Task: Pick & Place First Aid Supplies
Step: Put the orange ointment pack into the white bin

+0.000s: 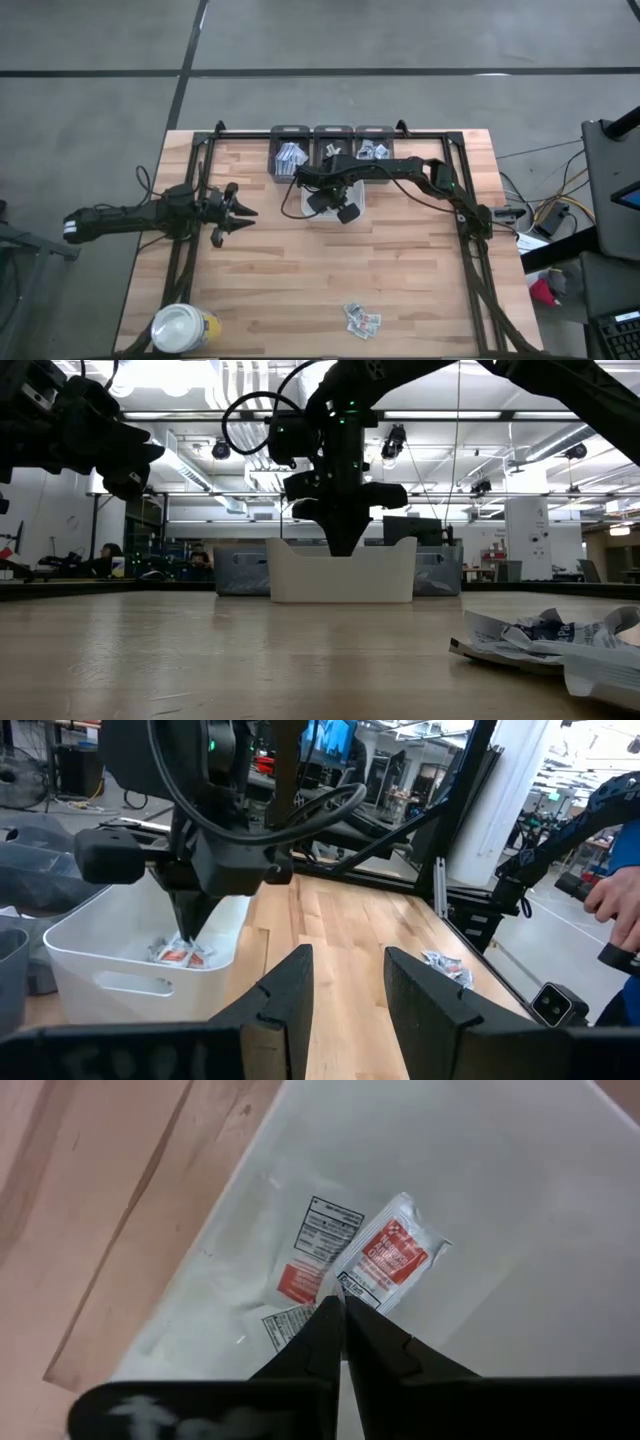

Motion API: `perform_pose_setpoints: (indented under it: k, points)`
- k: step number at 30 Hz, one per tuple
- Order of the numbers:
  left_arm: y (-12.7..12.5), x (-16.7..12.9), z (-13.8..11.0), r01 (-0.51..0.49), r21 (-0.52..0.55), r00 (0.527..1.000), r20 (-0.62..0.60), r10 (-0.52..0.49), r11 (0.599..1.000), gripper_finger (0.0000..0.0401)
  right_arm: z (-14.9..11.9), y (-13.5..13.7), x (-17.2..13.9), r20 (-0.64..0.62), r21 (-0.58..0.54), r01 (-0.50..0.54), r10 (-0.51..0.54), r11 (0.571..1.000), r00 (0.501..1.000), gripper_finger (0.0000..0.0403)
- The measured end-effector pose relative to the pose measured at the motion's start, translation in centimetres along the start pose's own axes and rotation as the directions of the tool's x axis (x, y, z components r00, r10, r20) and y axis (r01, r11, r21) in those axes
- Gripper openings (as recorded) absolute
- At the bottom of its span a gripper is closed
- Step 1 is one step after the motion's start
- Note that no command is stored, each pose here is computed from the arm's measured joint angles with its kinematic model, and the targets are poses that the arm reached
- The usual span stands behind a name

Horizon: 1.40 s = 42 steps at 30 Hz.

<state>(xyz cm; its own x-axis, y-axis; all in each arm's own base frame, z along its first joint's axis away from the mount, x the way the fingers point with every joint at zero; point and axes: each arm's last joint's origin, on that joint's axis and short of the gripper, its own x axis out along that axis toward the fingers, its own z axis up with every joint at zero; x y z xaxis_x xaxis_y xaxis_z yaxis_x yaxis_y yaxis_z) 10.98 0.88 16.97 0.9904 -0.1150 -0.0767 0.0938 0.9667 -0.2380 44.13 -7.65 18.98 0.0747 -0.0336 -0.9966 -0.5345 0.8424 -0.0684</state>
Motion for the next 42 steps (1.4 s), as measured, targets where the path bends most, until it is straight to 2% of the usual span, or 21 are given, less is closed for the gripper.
perform_pose_setpoints:
  k: [8, 11, 15, 23, 28, 35, 42]
  points:
    - [0.0, 0.0, 0.0, 0.000, 0.000, 1.000, -0.001, 0.000, 1.000, 0.0120, -0.1, 0.0, 0.1, -0.011, 0.006, 0.003, -0.003, 1.000, 1.000, 0.0069]
    - [0.0, 0.0, 0.0, 0.000, 0.000, 1.000, -0.001, 0.000, 1.000, 0.0120, 0.1, -0.3, -0.6, -0.036, 0.008, 0.065, -0.065, 0.998, 0.997, 0.0089]
    - [0.0, 0.0, 0.0, 0.000, 0.000, 1.000, -0.001, 0.000, 1.000, 0.0120, 0.7, 0.0, -2.9, -0.054, 0.016, 0.142, -0.141, 0.990, 0.989, 0.0106]
    - [0.0, 0.0, 0.0, 0.000, 0.000, 1.000, -0.003, 0.000, 1.000, 0.0120, 2.4, 2.5, -7.7, -0.032, 0.153, 0.136, -0.133, 0.979, 0.991, 0.0111]
    - [0.0, 0.0, -0.1, 0.000, -0.001, 1.000, -0.005, 0.000, 1.000, 0.0119, 3.3, 5.0, -8.9, -0.056, 0.255, 0.093, -0.081, 0.962, 0.995, 0.0100]
    - [0.0, 0.0, -0.1, 0.000, -0.011, 1.000, -0.007, 0.000, 1.000, 0.0119, 5.0, 9.3, -9.3, -0.010, 0.403, -0.091, 0.104, 0.910, 0.995, 0.0087]
    - [0.0, 0.0, -0.1, -0.001, -0.019, 1.000, -0.007, 0.001, 1.000, 0.0120, 7.3, 14.6, -9.1, 0.003, 0.460, -0.187, 0.209, 0.868, 0.978, 0.0085]
